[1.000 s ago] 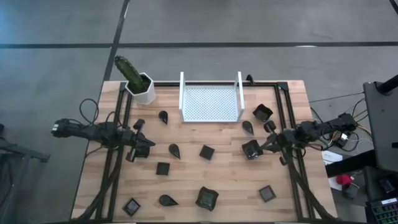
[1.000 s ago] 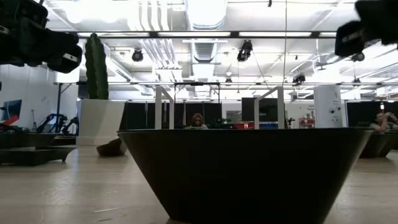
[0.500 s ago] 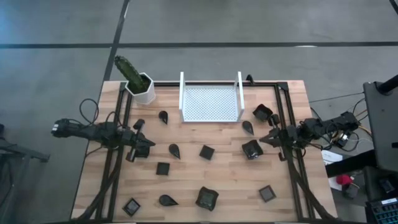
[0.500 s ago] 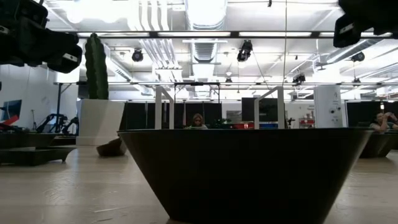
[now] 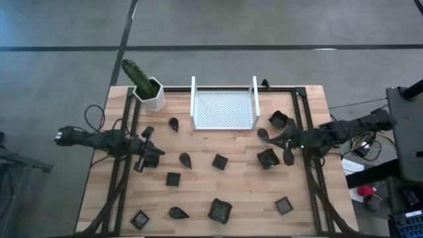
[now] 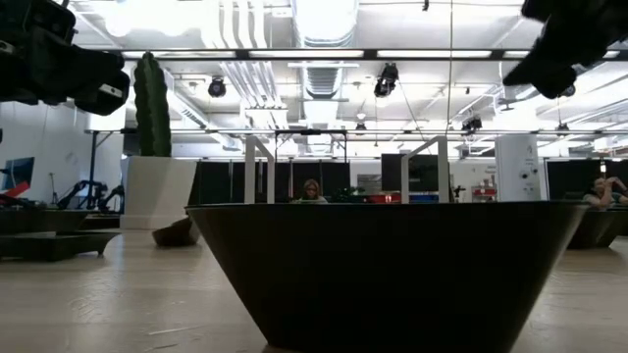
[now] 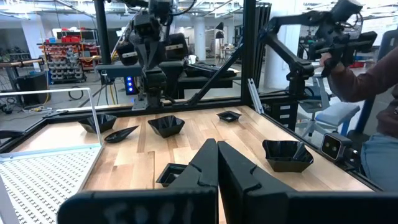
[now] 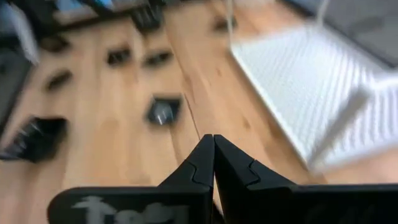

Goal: Pick & Place Mini shaped plates
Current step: Put the black distorted square plate on the shelf

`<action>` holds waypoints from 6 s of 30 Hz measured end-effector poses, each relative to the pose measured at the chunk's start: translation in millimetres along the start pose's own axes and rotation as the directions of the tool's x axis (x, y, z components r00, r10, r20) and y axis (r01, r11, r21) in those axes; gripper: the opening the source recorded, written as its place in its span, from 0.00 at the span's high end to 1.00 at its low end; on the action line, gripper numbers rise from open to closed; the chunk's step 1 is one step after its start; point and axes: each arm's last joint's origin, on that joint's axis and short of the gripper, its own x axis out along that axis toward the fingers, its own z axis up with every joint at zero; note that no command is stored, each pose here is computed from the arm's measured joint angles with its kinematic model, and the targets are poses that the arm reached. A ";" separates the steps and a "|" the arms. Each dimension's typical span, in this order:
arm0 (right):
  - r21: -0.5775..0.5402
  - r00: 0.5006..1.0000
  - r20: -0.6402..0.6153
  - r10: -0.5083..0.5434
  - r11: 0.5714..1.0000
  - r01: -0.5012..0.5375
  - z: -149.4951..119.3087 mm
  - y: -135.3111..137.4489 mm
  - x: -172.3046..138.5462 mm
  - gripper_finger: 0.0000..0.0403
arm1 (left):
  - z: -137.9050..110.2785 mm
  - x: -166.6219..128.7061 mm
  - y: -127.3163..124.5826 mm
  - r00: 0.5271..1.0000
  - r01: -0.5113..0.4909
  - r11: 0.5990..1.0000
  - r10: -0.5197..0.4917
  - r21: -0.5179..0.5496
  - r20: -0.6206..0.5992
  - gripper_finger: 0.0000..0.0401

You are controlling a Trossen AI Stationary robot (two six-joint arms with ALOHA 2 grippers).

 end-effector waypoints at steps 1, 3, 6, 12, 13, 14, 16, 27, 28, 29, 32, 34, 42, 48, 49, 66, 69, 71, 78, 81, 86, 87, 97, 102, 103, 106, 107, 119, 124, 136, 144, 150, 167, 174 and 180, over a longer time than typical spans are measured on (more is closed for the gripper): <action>0.025 0.999 -0.039 -0.033 0.999 0.034 2.0 1.4 1.3 0.98 | 0.0 0.0 0.0 1.000 0.000 1.000 0.000 0.000 0.000 1.00; 0.076 0.988 -0.124 -0.094 0.992 0.104 4.3 4.0 4.7 0.98 | 0.0 0.0 0.0 1.000 0.000 1.000 0.000 0.000 0.000 1.00; 0.070 0.950 -0.251 -0.187 0.975 0.211 7.4 7.1 8.8 0.98 | 0.0 0.0 0.0 1.000 0.000 1.000 0.000 0.000 0.000 1.00; 0.035 0.864 -0.396 -0.309 0.936 0.351 13.1 13.6 21.7 0.98 | 0.0 0.0 0.0 1.000 0.000 1.000 0.000 0.000 0.000 1.00; 0.030 0.855 -0.413 -0.314 0.934 0.357 13.6 14.5 24.7 0.98 | 0.0 0.0 0.0 1.000 0.000 1.000 0.000 0.000 0.000 1.00; 0.031 0.849 -0.427 -0.311 0.933 0.358 14.4 15.6 27.5 0.98 | 0.0 0.0 0.0 1.000 0.000 1.000 0.000 0.000 0.000 1.00; 0.038 0.836 -0.457 -0.303 0.933 0.359 16.1 17.0 32.7 0.98 | 0.0 0.0 0.0 1.000 0.000 1.000 0.000 0.000 -0.001 1.00; 0.073 0.759 -0.594 -0.267 0.922 0.381 16.1 10.9 54.8 0.98 | 0.0 0.0 0.0 1.000 0.000 1.000 0.000 0.000 0.000 1.00; 0.070 0.753 -0.598 -0.273 0.919 0.388 15.9 10.2 56.7 0.98 | 0.0 0.0 0.0 1.000 0.000 1.000 0.000 0.000 0.000 1.00; 0.068 0.747 -0.604 -0.278 0.916 0.396 15.6 9.5 58.4 0.98 | 0.0 0.0 0.0 1.000 0.000 1.000 0.000 0.000 0.000 1.00; 0.075 0.727 -0.630 -0.273 0.911 0.406 14.6 7.7 63.6 0.98 | 0.0 0.0 0.0 1.000 0.000 1.000 0.000 0.000 0.000 1.00; 0.076 0.718 -0.638 -0.279 0.905 0.419 14.8 6.2 66.9 0.98 | 0.0 0.0 0.0 1.000 0.000 1.000 0.000 0.000 0.000 1.00; 0.060 0.691 -0.661 -0.291 0.898 0.436 12.4 5.0 74.4 0.98 | 0.0 0.0 0.0 1.000 0.000 1.000 0.000 0.000 0.000 1.00; 0.046 0.674 -0.674 -0.302 0.894 0.446 10.2 5.3 79.0 0.98 | 4.1 -0.1 0.2 0.999 -0.006 0.999 0.005 0.040 0.042 1.00; 0.043 0.670 -0.677 -0.304 0.893 0.449 9.7 5.4 80.1 0.98 | 7.1 -0.3 0.4 0.997 -0.014 0.998 0.010 0.059 0.074 1.00; 0.082 0.563 -0.759 -0.327 0.810 0.581 -0.5 -2.9 98.2 0.73 | 15.1 4.5 1.1 1.000 -0.018 0.997 0.019 0.074 -0.012 1.00; 0.107 0.550 -0.779 -0.302 0.800 0.590 -2.9 -6.0 97.7 0.71 | 19.3 6.9 1.2 0.999 -0.017 0.999 0.019 0.049 -0.026 1.00; 0.109 0.544 -0.784 -0.301 0.795 0.596 -5.3 -7.1 96.8 0.71 | 20.3 8.9 1.3 0.999 -0.016 0.999 0.018 0.039 -0.049 1.00; 0.101 0.515 -0.801 -0.305 0.779 0.619 -14.6 -10.0 97.2 0.74 | 25.0 15.1 1.5 0.995 -0.014 1.000 0.017 0.026 -0.094 1.00; 0.098 0.512 -0.803 -0.306 0.778 0.620 -16.7 -10.7 97.3 0.75 | 27.0 17.0 1.6 0.994 -0.014 1.000 0.016 0.025 -0.105 1.00; 0.144 0.539 -0.802 -0.258 0.793 0.593 -24.9 -11.1 102.4 0.77 | 28.0 19.4 1.7 0.992 -0.013 1.000 0.016 0.023 -0.122 1.00; 0.146 0.539 -0.803 -0.254 0.794 0.591 -27.2 -11.7 102.9 0.77 | 27.7 19.6 1.7 0.992 -0.013 1.000 0.016 0.023 -0.125 1.00; 0.138 0.530 -0.810 -0.253 0.795 0.590 -33.3 -13.9 102.7 0.75 | 27.3 20.0 1.7 0.992 -0.013 1.000 0.016 0.022 -0.128 1.00; 0.143 0.556 -0.795 -0.242 0.816 0.560 -24.5 -10.6 103.3 0.74 | 27.3 20.0 1.7 0.992 -0.013 1.000 0.016 0.022 -0.128 1.00; 0.145 0.561 -0.792 -0.240 0.819 0.555 -22.7 -9.9 103.4 0.74 | 27.3 20.0 1.6 0.992 -0.013 1.000 0.016 0.022 -0.128 1.00; 0.148 0.573 -0.785 -0.234 0.828 0.541 -18.6 -8.3 103.8 0.73 | 27.3 20.0 1.6 0.992 -0.013 1.000 0.015 0.022 -0.129 1.00; 0.149 0.575 -0.784 -0.233 0.829 0.539 -18.2 -8.1 103.9 0.74 | 27.3 20.0 1.6 0.992 -0.013 1.000 0.015 0.022 -0.128 1.00; 0.180 0.584 -0.791 -0.182 0.844 0.506 -19.3 -6.6 105.7 0.79 | 27.0 20.0 1.6 0.991 -0.013 1.000 0.016 0.021 -0.129 1.00; 0.186 0.590 -0.788 -0.176 0.846 0.500 -22.6 -7.3 107.9 0.78 | 26.9 20.0 1.6 0.991 -0.013 1.000 0.015 0.021 -0.130 1.00; 0.251 0.657 -0.747 -0.101 0.873 0.419 -39.0 -9.5 118.7 0.78 | 26.7 20.0 1.6 0.991 -0.013 1.000 0.016 0.021 -0.131 1.00; 0.238 0.661 -0.744 -0.100 0.885 0.401 -40.1 -9.9 118.7 0.95 | 26.7 20.0 1.6 0.991 -0.013 1.000 0.016 0.021 -0.130 1.00; 0.241 0.705 -0.705 -0.075 0.910 0.338 -19.5 -2.1 120.1 0.98 | 26.7 20.0 1.6 0.991 -0.013 1.000 0.016 0.021 -0.130 1.00; 0.051 0.915 -0.401 -0.053 0.995 0.080 129.8 32.2 87.2 0.98 | 26.7 20.1 1.6 0.991 -0.013 1.000 0.016 0.022 -0.131 1.00; -0.066 0.915 -0.383 -0.128 0.992 0.111 174.7 3.3 99.1 0.98 | 26.7 20.1 1.6 0.991 -0.013 1.000 0.015 0.022 -0.130 1.00; -0.197 0.879 -0.450 -0.157 0.978 0.074 199.3 -33.5 122.6 0.98 | 26.0 20.1 1.6 0.991 -0.013 1.000 0.016 0.022 -0.133 1.00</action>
